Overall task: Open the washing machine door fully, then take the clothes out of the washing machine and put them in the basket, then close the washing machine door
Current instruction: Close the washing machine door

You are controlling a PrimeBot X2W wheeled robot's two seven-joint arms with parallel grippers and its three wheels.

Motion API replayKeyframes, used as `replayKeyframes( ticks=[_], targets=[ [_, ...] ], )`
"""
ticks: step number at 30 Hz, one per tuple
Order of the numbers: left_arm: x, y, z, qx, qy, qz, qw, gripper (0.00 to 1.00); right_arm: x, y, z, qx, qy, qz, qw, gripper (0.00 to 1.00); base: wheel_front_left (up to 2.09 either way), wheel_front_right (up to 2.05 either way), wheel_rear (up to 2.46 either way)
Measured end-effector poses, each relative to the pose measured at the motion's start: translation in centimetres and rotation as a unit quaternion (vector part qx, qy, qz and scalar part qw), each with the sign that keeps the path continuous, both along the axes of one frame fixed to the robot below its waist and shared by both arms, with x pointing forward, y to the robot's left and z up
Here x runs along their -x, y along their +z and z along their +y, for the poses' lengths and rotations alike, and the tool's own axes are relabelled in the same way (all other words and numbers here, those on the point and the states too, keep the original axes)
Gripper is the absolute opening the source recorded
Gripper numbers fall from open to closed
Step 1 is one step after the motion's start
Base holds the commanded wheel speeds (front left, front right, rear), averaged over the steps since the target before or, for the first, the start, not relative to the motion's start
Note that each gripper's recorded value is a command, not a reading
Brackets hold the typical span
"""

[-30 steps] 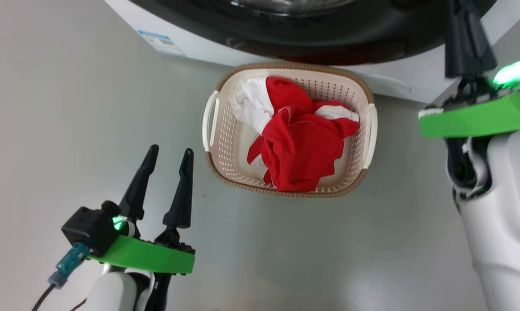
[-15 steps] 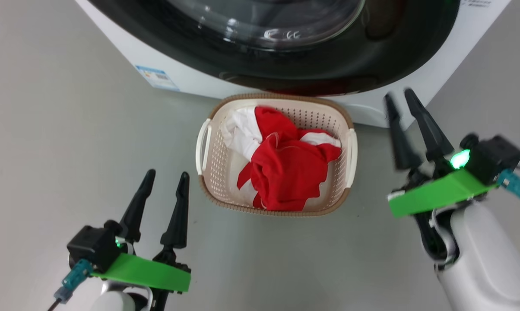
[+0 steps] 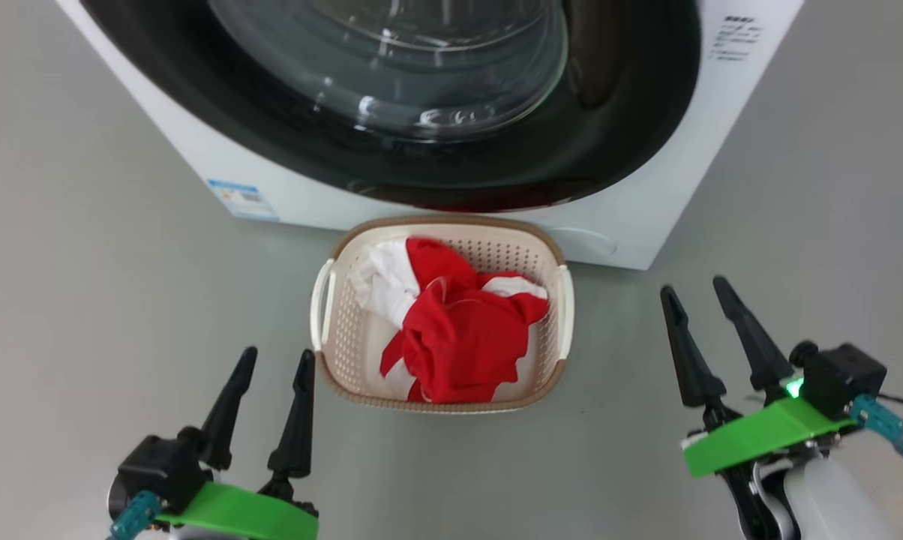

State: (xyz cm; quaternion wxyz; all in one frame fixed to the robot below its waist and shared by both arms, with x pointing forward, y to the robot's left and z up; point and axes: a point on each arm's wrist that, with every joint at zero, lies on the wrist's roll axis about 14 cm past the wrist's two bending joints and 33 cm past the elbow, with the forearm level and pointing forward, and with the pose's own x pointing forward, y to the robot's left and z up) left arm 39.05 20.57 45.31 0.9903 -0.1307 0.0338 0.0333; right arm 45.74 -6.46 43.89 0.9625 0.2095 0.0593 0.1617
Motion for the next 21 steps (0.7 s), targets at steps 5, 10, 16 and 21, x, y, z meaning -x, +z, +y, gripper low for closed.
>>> replayKeyframes(
  ticks=[5, 10, 16, 21],
  targets=[
    [0.6, 0.1, -0.7, 0.000, -0.015, -0.001, 1.000, 1.00, 2.1, -0.3, -2.5, 0.010, -0.031, 0.013, 0.999, 1.00, 0.00, 0.00, 0.00],
    [0.6, 0.4, -1.5, 0.002, -0.026, -0.006, 1.000, 1.00, 3.4, -0.1, -4.2, 0.013, -0.055, 0.016, 0.998, 1.00, 0.00, 0.00, 0.00],
    [1.0, 0.4, -2.0, 0.003, -0.036, -0.006, 0.999, 1.00, 5.0, -0.3, -6.2, 0.021, -0.079, 0.022, 0.996, 1.00, 0.00, 0.00, 0.00],
    [1.2, 0.4, -2.2, 0.000, -0.045, -0.006, 0.999, 1.00, 6.5, -0.9, -7.6, 0.028, -0.097, 0.035, 0.994, 1.00, 0.00, 0.00, 0.00]
  ],
)
